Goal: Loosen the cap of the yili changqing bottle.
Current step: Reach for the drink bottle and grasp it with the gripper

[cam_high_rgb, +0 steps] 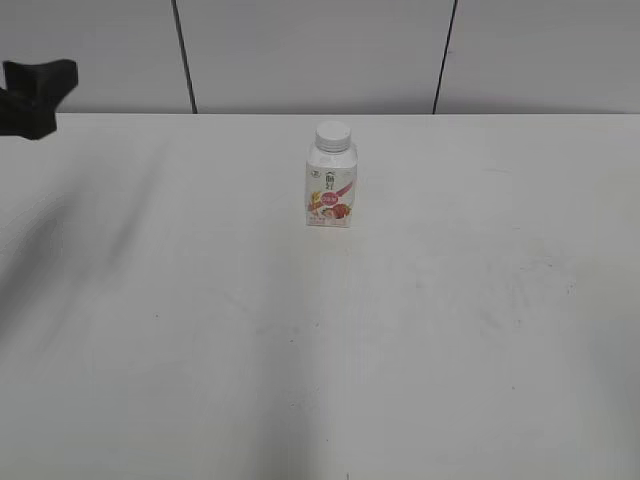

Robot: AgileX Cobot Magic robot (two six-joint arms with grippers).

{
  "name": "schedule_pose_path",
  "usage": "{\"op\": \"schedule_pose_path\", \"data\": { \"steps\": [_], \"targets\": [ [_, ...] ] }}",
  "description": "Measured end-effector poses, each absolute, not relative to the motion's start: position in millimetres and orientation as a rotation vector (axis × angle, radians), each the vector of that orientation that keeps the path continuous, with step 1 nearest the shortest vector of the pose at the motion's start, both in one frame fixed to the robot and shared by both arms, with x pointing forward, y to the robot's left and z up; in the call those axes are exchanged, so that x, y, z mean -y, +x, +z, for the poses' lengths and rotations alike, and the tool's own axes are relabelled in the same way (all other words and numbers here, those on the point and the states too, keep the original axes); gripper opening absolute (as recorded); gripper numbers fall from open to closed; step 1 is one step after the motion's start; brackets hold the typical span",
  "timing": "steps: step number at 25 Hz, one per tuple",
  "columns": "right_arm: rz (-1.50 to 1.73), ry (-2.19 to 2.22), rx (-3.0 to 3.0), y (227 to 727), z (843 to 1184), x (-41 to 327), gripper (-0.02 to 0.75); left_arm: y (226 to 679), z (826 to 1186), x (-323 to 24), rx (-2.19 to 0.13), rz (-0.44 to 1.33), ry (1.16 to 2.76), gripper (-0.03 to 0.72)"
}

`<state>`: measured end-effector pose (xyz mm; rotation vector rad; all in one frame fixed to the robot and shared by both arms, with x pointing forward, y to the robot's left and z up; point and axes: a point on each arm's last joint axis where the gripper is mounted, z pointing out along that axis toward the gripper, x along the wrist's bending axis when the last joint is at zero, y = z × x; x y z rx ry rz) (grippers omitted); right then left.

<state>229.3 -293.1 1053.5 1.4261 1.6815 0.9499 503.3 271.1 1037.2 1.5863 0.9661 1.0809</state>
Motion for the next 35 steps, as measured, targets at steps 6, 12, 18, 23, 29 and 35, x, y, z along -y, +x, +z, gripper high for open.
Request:
{"op": "schedule_pose_path", "data": {
  "steps": [6,12,18,23,29,35],
  "targets": [
    [0.95,1.426,-1.681,229.3,1053.5,293.1,0.527,526.0,996.8,-257.7,-0.852,0.963,1.64,0.565],
    [0.95,1.426,-1.681,229.3,1053.5,293.1,0.527,527.7,973.8,-238.4,-0.609,0.815,1.683,0.565],
    [0.95,1.426,-1.681,229.3,1053.5,293.1,0.527,544.2,951.9,-225.9,-0.418,0.57,1.676,0.565],
    [0.95,1.426,-1.681,229.3,1053.5,293.1,0.527,573.4,933.2,-218.2,-0.296,0.408,1.718,0.565],
    [0.95,1.426,-1.681,229.3,1053.5,293.1,0.527,614.3,909.8,-215.4,-0.247,0.323,1.76,0.565],
    [0.95,1.426,-1.681,229.3,1053.5,293.1,0.527,650.5,891.3,-212.3,-0.236,0.226,1.793,0.565]
  ]
}}
